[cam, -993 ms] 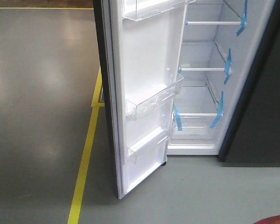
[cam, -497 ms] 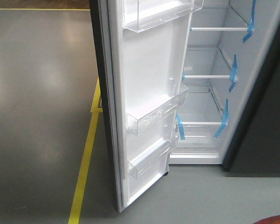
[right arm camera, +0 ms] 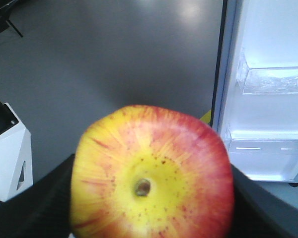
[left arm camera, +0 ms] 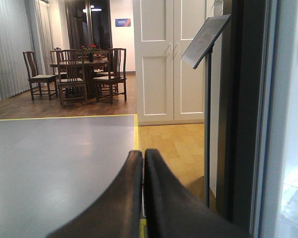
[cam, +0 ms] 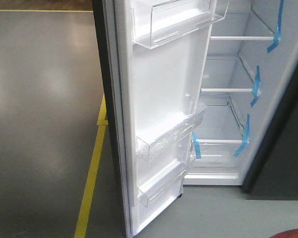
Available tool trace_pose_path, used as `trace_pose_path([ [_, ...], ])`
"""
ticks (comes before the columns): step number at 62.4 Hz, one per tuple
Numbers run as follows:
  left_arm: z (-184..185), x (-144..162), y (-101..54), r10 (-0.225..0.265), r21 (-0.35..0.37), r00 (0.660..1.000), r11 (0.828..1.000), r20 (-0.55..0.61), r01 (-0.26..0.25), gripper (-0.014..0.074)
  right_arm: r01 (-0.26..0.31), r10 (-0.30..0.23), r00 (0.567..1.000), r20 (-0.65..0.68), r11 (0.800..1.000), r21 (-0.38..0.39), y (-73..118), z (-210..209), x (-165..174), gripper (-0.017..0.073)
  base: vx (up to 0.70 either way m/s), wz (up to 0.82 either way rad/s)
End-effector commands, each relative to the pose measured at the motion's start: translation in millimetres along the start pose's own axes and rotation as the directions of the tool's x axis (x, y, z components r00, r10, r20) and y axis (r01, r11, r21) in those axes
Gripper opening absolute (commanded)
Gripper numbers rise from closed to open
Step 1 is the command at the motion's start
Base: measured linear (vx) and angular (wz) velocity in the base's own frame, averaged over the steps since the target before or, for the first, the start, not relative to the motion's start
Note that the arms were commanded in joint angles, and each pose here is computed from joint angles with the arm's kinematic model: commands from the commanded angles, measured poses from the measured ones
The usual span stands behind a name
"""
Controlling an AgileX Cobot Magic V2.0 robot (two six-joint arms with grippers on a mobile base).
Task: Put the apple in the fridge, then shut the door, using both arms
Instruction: 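Approach the fridge door bins, stopping close to the door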
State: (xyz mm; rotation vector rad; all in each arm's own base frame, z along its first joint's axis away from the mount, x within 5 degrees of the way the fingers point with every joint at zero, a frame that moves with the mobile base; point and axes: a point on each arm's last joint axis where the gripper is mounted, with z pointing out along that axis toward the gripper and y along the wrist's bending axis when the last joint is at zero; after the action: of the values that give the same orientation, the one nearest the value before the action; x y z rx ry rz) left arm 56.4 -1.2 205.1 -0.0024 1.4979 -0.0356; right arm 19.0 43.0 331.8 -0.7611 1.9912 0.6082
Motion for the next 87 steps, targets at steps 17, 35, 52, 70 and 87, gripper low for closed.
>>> trace_pose_path([
  [17,-0.8,-0.4,0.5,-0.006,-0.004,0.998,1.000,0.067,0.006,-0.0006,-0.005,0.005,0.996,0.093,1.000,0.000,0.9,-3.9,-13.5,0.0395,0.12,0.01],
  [35,-0.8,-0.4,0.5,-0.006,-0.004,0.998,1.000,0.067,0.006,-0.0006,-0.005,0.005,0.996,0.093,1.000,0.000,0.9,-3.9,-13.5,0.0395,0.10,0.00],
  [52,-0.8,-0.4,0.5,-0.006,-0.004,0.998,1.000,0.067,0.006,-0.0006,-0.005,0.005,0.996,0.093,1.000,0.000,0.9,-3.9,-13.5,0.0395,0.08,-0.02],
  [70,-0.8,-0.4,0.5,-0.006,-0.004,0.998,1.000,0.067,0.006,-0.0006,-0.005,0.005,0.996,0.093,1.000,0.000,0.9,-3.9,-13.5,0.0395,0.06,-0.02],
  [87,-0.8,-0.4,0.5,-0.006,-0.004,0.998,1.000,0.067,0.006,-0.0006,-0.005,0.005,0.996,0.093,1.000,0.000,0.9,-3.9,-13.5,0.0395,0.06,-0.02],
])
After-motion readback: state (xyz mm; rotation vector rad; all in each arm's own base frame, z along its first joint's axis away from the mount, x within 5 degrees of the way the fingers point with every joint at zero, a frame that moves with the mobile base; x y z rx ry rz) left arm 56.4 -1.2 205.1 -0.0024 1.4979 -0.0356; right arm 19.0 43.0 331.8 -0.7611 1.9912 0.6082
